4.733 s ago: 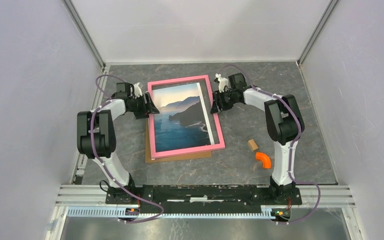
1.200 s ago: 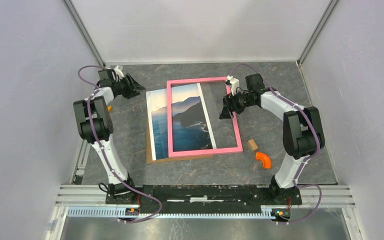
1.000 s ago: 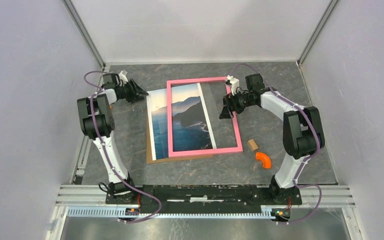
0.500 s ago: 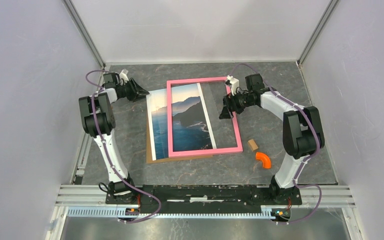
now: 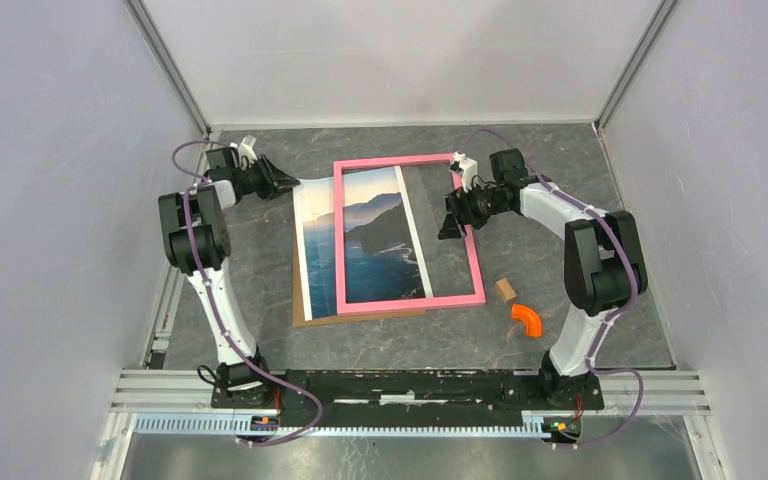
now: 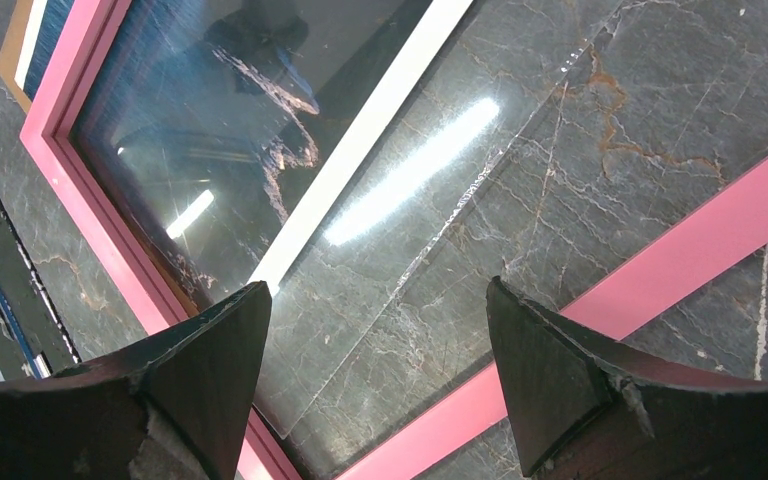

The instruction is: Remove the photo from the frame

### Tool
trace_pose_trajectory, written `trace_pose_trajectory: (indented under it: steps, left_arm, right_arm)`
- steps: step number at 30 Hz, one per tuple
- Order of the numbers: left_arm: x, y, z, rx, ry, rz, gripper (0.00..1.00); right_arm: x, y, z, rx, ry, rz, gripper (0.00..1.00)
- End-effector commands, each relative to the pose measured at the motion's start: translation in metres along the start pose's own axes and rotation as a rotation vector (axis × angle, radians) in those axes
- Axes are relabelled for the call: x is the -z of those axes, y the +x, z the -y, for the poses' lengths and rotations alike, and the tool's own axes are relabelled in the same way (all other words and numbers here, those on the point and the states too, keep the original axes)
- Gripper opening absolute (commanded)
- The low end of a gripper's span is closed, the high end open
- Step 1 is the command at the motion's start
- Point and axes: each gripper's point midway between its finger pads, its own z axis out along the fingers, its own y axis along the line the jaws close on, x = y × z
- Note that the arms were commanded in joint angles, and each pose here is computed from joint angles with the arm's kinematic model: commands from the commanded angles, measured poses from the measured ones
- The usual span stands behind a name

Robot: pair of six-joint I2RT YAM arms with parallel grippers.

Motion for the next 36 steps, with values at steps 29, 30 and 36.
trace_pose_trajectory:
  steps: [29, 30, 36]
  left_arm:
    - [0.038, 0.090, 0.032, 0.056, 0.047, -0.138, 0.33]
    - [0.042, 0.099, 0.034, 0.064, 0.048, -0.148, 0.31]
    - [0.047, 0.114, 0.033, 0.075, 0.046, -0.165, 0.29]
  right_arm:
    - [-0.003, -0.001, -0.002, 0.004, -0.027, 0.006, 0.84]
    - [-0.003, -0.001, -0.003, 0.005, -0.028, 0.008, 0.84]
    - [-0.002, -0.001, -0.004, 0.008, -0.027, 0.009, 0.83]
